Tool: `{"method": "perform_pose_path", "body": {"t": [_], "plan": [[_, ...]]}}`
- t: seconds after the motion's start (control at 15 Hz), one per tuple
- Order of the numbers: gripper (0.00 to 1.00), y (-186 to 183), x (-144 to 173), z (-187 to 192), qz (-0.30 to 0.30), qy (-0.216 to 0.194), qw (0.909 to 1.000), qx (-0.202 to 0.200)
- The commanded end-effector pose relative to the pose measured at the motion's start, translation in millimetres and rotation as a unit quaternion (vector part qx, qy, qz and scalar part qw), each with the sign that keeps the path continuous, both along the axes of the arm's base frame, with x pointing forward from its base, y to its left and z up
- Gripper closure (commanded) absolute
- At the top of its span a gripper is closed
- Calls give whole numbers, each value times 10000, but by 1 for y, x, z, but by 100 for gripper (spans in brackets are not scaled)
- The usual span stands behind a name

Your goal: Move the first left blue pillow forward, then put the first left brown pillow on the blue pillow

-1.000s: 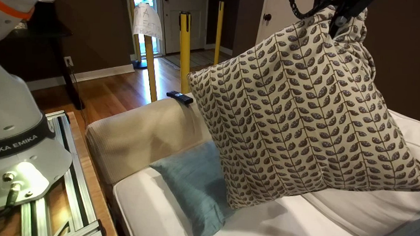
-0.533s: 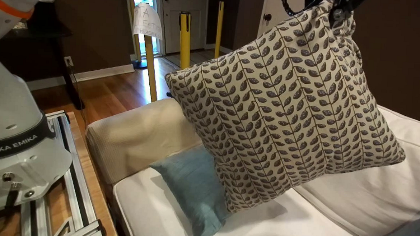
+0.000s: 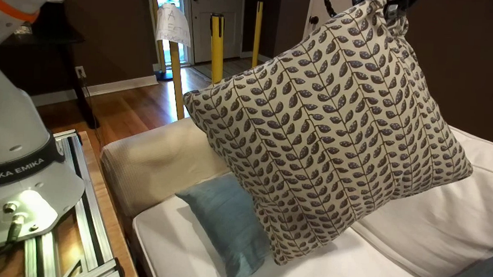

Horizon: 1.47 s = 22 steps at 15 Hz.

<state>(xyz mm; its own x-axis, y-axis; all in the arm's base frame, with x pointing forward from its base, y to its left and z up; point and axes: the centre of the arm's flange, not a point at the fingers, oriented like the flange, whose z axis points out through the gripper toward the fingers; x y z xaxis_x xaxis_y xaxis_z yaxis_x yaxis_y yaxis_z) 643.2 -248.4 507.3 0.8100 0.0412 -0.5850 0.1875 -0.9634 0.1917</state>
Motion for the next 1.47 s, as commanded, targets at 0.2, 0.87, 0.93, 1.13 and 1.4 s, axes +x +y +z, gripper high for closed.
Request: {"method": "perform_pose_path", "body": {"t": [0.2, 0.87, 0.93, 1.13, 1.4], "plan": [[95, 32, -28, -31, 620, 911, 9923, 572], [95, 57, 9, -141, 691, 2217, 9547, 1859], [95, 62, 14, -148, 683, 2208, 9525, 1983], [95, 81, 26, -162, 623, 2000, 9491, 2350], [95, 105, 41, -169, 435, 1607, 9430, 2881]]}}
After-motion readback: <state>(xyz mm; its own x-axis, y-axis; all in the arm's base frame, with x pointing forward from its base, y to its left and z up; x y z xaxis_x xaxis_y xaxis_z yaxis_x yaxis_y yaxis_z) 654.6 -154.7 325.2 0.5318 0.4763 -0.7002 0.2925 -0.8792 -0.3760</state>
